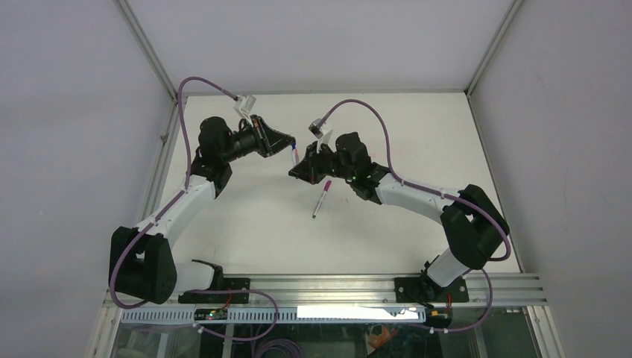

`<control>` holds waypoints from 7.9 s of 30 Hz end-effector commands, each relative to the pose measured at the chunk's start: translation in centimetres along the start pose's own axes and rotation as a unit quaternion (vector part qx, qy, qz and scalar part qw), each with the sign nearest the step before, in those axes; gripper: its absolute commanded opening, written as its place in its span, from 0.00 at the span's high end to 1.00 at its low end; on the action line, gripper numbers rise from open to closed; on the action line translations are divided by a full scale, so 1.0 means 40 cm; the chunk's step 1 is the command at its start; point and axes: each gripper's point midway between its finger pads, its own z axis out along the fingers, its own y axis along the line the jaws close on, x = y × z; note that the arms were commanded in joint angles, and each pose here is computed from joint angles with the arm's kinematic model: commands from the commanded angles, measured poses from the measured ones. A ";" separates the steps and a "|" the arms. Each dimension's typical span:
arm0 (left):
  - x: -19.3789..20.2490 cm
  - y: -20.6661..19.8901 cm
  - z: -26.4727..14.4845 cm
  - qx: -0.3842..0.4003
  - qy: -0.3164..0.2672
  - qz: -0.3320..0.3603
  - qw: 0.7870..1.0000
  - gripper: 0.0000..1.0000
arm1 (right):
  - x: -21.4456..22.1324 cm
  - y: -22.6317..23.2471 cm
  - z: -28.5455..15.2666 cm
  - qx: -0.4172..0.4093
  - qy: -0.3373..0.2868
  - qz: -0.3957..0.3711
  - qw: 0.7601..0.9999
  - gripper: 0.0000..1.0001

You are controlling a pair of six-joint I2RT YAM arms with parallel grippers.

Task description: Insert the pens into the pen caps

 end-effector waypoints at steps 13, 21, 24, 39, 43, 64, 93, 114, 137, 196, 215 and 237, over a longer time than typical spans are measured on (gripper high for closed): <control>-0.075 -0.024 -0.017 -0.001 -0.033 0.047 0.998 1.00 | -0.066 0.026 -0.009 -0.013 -0.031 -0.021 0.999 1.00; -0.085 -0.018 -0.022 -0.007 -0.038 0.049 0.998 1.00 | -0.053 0.031 -0.006 -0.019 -0.022 -0.020 0.999 1.00; -0.085 -0.016 -0.021 -0.006 -0.037 0.048 0.998 1.00 | -0.054 0.034 -0.006 -0.019 -0.021 -0.024 0.999 1.00; -0.069 -0.014 -0.015 0.003 -0.029 0.037 0.999 1.00 | -0.064 0.038 0.009 -0.022 -0.017 -0.030 0.999 1.00; -0.066 -0.012 -0.014 0.004 -0.027 0.035 0.999 1.00 | -0.067 0.038 0.012 -0.022 -0.017 -0.032 0.999 1.00; -0.078 -0.019 -0.024 -0.002 -0.033 0.042 0.999 1.00 | -0.040 0.018 0.011 -0.008 -0.008 -0.032 0.999 1.00; -0.071 -0.005 -0.025 -0.008 -0.032 0.037 0.999 1.00 | -0.044 0.008 0.016 -0.004 -0.009 -0.036 0.999 1.00; -0.054 0.016 -0.019 -0.015 -0.022 0.036 0.999 1.00 | -0.061 0.006 0.015 0.002 -0.015 -0.046 0.999 1.00; -0.037 0.029 -0.006 -0.013 -0.011 0.025 1.000 1.00 | -0.088 0.013 0.019 0.002 -0.025 -0.060 0.998 1.00; -0.035 -0.004 -0.010 0.054 -0.016 0.020 0.998 1.00 | -0.065 0.009 0.015 0.001 -0.011 -0.056 0.998 1.00; 0.033 -0.013 -0.025 0.050 0.011 0.013 0.999 1.00 | -0.069 0.009 0.014 0.002 -0.012 -0.057 0.998 1.00; 0.165 0.018 -0.016 0.028 0.062 0.022 0.997 1.00 | -0.111 0.008 -0.015 0.019 -0.033 -0.074 0.997 1.00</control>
